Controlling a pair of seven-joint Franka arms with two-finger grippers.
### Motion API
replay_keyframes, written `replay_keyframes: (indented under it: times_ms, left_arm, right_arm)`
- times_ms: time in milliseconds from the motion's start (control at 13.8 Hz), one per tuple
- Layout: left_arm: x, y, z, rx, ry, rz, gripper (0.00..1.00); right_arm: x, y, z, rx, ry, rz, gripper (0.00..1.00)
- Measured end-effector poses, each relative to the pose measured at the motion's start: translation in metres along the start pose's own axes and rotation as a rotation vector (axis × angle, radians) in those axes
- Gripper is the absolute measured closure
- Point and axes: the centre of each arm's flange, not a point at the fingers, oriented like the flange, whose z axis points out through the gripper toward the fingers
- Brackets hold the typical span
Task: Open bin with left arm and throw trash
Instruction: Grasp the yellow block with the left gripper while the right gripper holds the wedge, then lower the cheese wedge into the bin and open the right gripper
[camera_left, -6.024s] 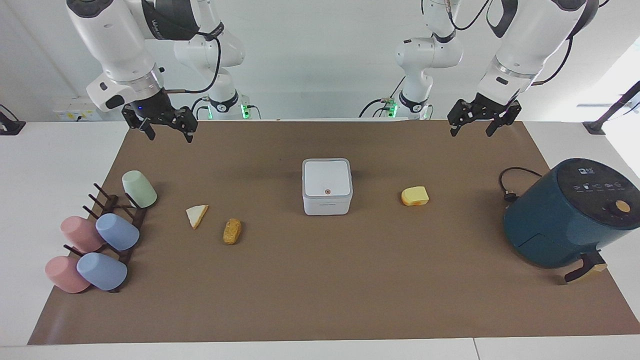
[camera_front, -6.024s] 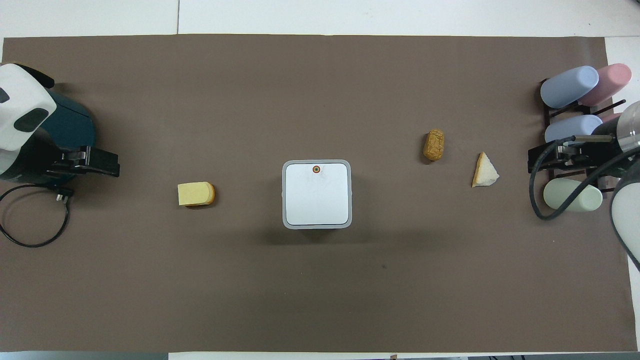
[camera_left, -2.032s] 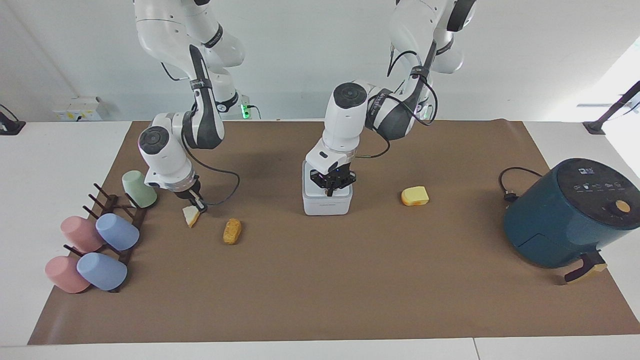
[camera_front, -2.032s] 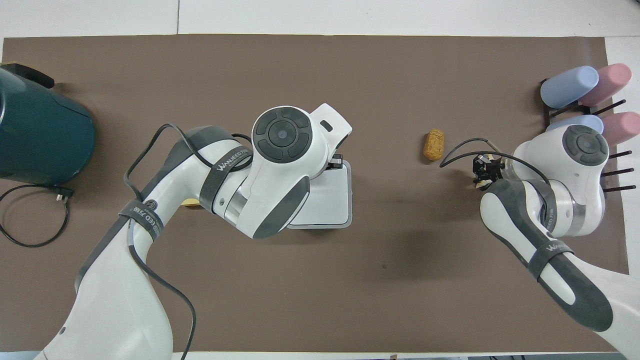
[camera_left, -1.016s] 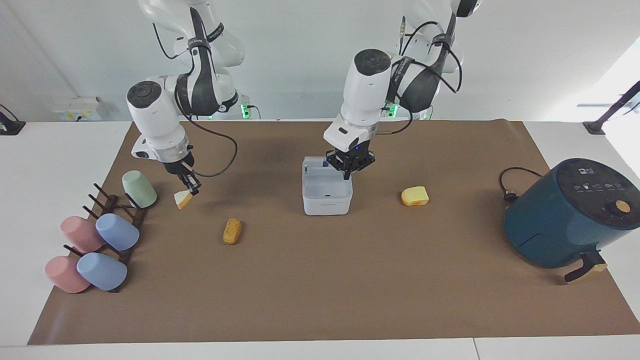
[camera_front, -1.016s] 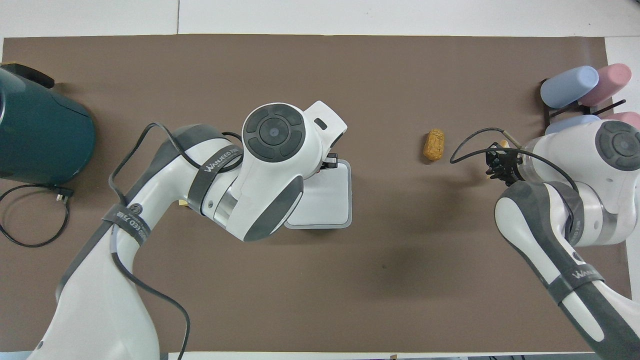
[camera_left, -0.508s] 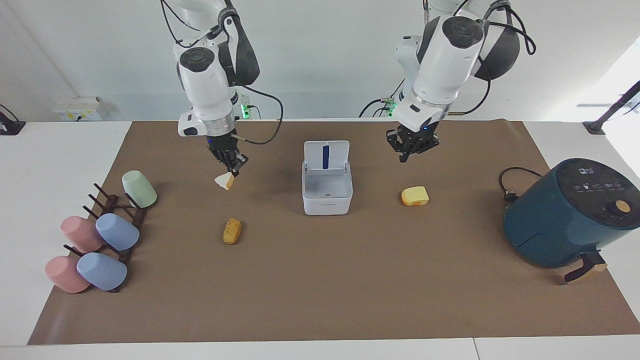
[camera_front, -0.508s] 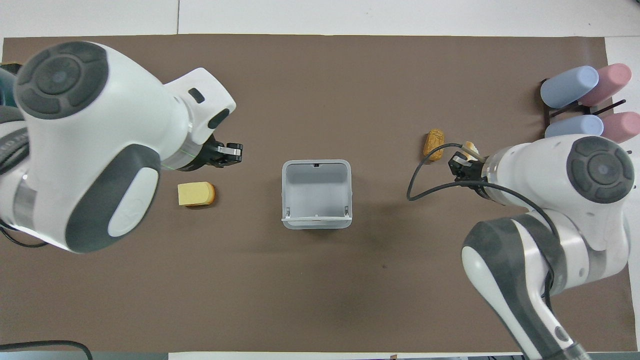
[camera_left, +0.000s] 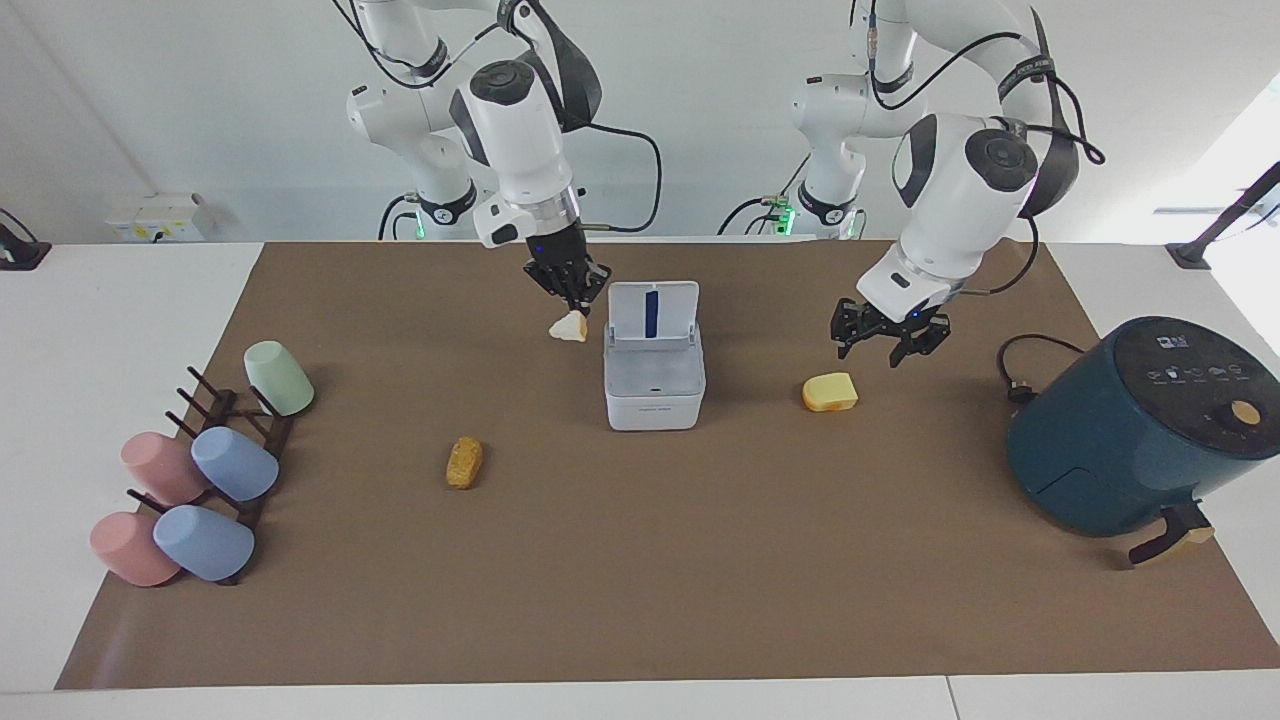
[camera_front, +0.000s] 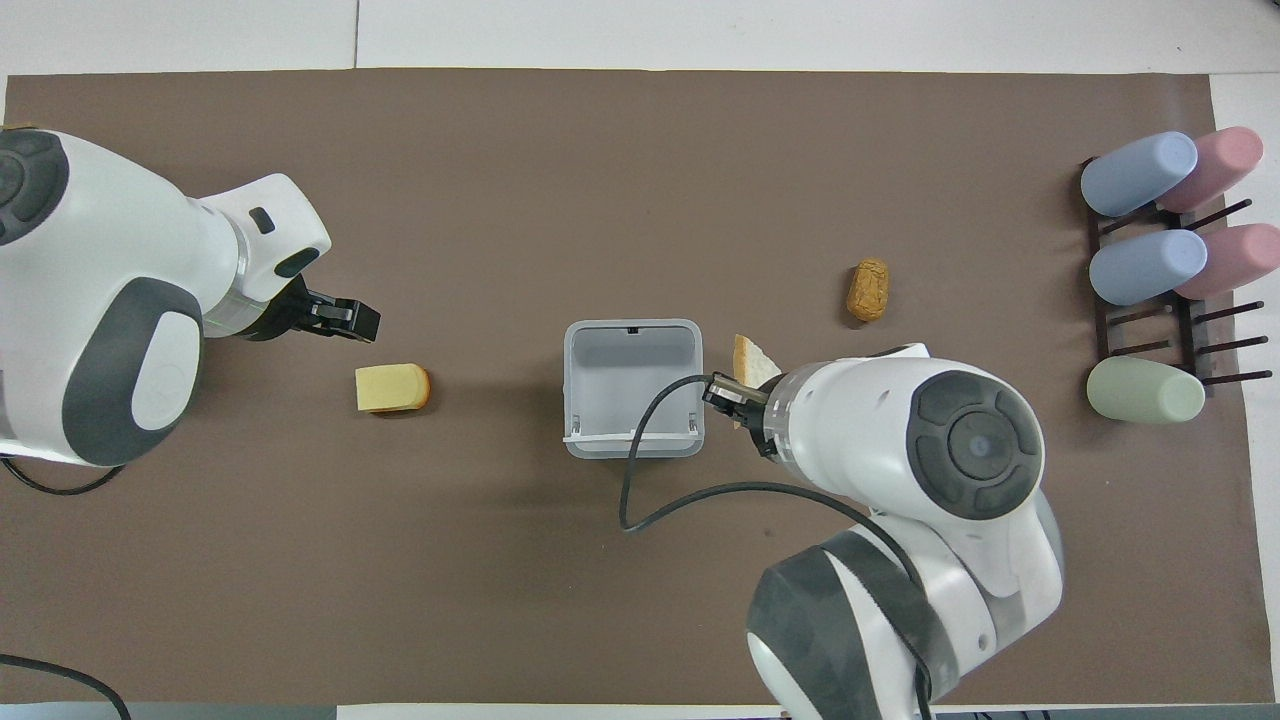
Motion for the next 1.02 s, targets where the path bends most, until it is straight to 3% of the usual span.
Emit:
replay_keyframes:
  times_ms: [73, 435, 653, 1016]
  left_arm:
    - [-0.003, -0.006, 0.014, 0.001, 0.006, 0.067, 0.01]
    - [-0.011, 0.021, 0.064, -0.004, -0.013, 0.285, 0.00]
    - [-0.021, 0.040, 0.102, -0.003, -0.008, 0.336, 0.00]
    - [-0.032, 0.037, 0.126, 0.004, 0.008, 0.363, 0.00]
  right_arm:
    - [-0.006, -0.008, 0.002, 0.026, -0.003, -0.006, 0.91]
    - [0.007, -0.034, 0.014, 0.074, -0.012, 0.014, 0.91]
    - [0.007, -0.044, 0.019, 0.097, -0.035, 0.029, 0.91]
    - [-0.005, -0.052, 0.020, 0.111, -0.049, 0.017, 0.91]
